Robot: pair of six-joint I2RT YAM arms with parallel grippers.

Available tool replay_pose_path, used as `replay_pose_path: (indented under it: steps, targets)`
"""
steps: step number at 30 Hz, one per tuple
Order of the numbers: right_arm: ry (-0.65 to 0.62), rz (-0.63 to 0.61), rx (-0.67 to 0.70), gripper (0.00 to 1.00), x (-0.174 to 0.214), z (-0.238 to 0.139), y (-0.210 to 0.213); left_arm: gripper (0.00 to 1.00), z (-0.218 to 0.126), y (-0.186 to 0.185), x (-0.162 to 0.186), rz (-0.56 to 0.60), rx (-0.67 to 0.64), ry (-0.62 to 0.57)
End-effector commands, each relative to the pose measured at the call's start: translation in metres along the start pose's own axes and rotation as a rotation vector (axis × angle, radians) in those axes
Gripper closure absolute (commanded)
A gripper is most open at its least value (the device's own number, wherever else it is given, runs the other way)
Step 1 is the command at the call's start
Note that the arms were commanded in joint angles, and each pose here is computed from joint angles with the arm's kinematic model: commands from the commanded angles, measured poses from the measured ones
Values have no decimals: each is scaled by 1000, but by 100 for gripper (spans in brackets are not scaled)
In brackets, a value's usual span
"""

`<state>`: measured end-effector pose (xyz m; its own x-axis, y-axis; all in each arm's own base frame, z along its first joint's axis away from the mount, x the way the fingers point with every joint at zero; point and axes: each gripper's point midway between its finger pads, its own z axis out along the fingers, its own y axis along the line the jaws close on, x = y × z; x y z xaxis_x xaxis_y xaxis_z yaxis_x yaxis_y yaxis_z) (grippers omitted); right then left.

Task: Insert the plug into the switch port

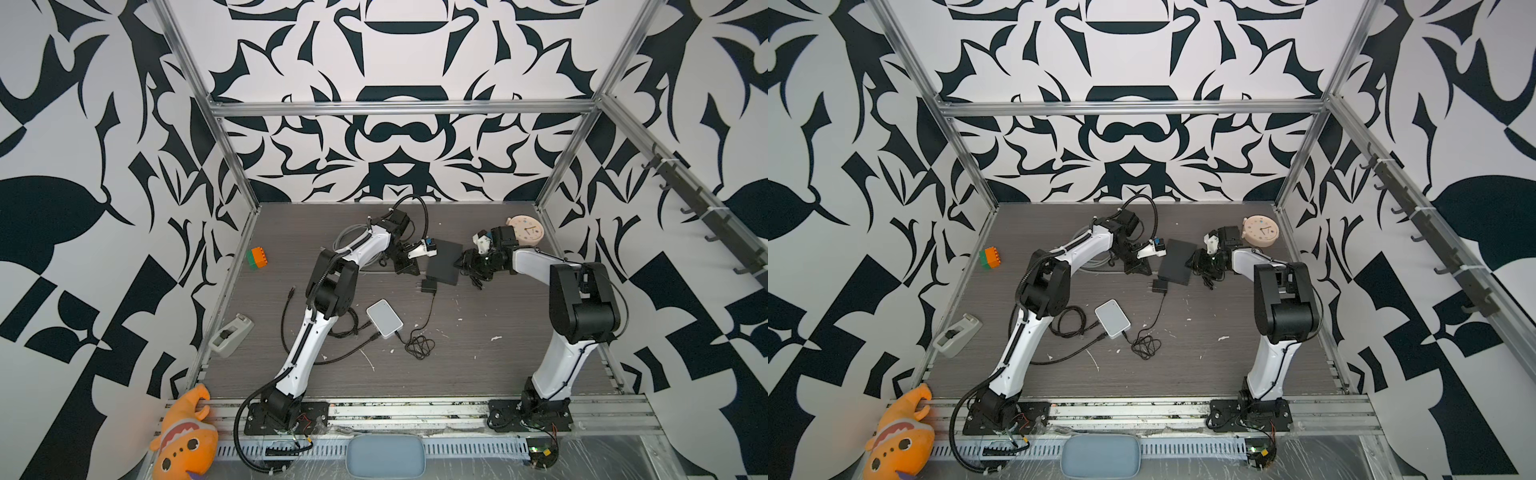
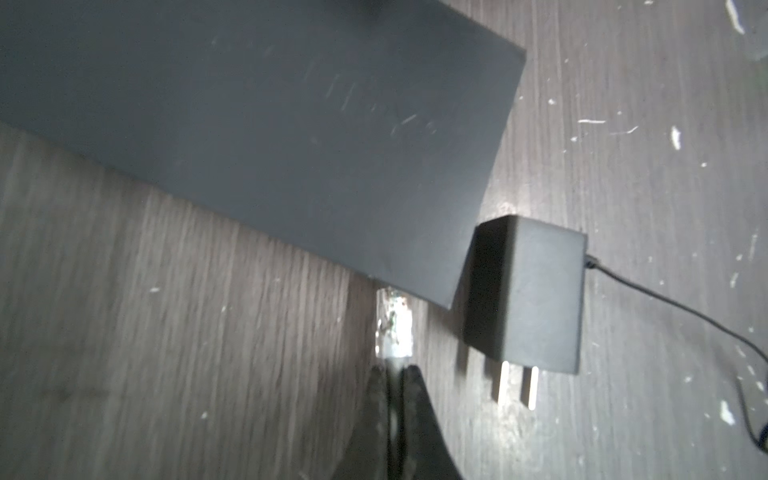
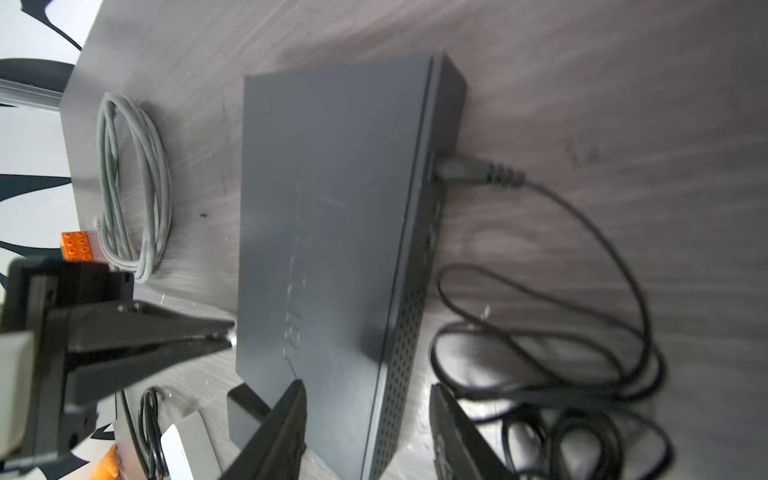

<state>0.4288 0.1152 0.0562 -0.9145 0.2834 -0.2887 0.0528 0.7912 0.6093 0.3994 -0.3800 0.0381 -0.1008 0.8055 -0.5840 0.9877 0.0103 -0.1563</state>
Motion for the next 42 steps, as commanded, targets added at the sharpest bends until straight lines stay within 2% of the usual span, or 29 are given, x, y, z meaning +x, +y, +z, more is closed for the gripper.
replay_pose_path:
  steps: [1,8,12,14,17,22,28,31,36,42]
  targets:
    - [-34,-72,-14,48,-20,-8,16,100,6,-27,-14,23,95,-23]
    - [-5,-102,65,48,-20,-15,4,100,7,-55,-45,64,153,-98]
    - [-3,-119,83,48,-22,-21,-1,100,13,-47,-41,37,125,-105]
    - [-5,-138,86,48,-24,-24,-1,100,12,-29,-37,-62,92,-128]
    - [-14,-159,84,48,-28,-26,1,100,-7,-17,-39,-171,126,-186]
    - [-13,-190,49,48,-34,-24,8,100,-18,-8,-37,-209,99,-210]
    - [20,-221,27,48,-36,-12,7,100,-2,3,-33,-316,121,-191]
    - [14,-230,47,48,-41,-6,1,100,2,8,-35,-330,104,-183]
    - [15,-244,80,48,-47,-1,-6,100,12,-3,-37,-370,138,-144]
    - [21,-258,99,48,-51,-3,-8,100,16,-4,-27,-480,136,-116]
